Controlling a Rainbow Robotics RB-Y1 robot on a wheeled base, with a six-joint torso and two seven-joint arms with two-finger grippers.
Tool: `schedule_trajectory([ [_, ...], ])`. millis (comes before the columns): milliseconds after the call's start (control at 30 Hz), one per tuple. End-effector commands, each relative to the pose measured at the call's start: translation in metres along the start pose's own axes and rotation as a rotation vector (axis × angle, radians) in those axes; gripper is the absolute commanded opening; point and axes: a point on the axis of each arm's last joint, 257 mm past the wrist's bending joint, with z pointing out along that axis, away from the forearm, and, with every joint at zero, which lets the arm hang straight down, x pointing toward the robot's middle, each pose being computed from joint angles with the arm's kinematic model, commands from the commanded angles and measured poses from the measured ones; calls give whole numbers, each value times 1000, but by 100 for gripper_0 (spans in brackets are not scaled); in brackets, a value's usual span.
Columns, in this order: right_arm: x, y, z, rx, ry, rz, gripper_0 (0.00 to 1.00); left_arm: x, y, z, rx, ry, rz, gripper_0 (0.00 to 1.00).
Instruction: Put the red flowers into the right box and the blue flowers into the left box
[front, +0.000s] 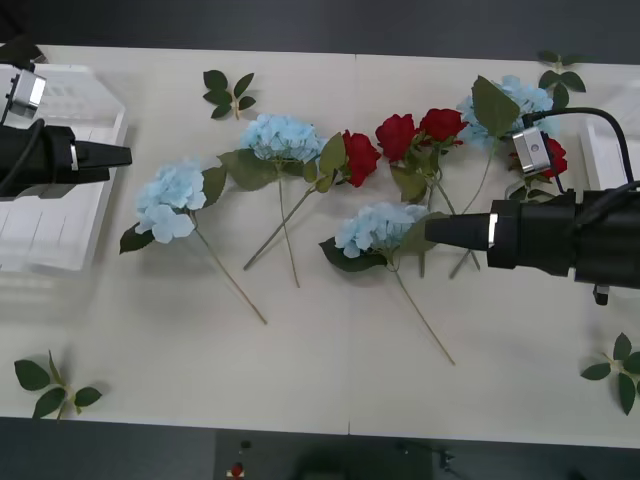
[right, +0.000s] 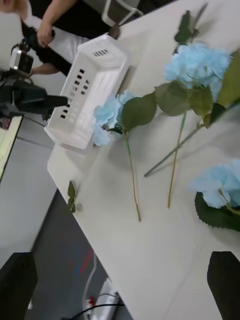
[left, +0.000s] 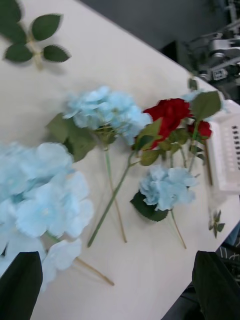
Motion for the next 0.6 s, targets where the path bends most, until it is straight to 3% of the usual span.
schedule_trajectory([
  [33,-35,-27,-11,44,20,146,100,5,17,0,-137,35,-32,87],
  [233,-60,-89,-29,186,90,334,100,20,15,7,-286,29,-146,95],
  [400,-79,-143,-43,314,59,498,100,33,-4,17,-355,-27,-203,100],
  [600,-87,-197,-67,494,-3,585,100,63,-6,16,-480,-47,-154,100],
])
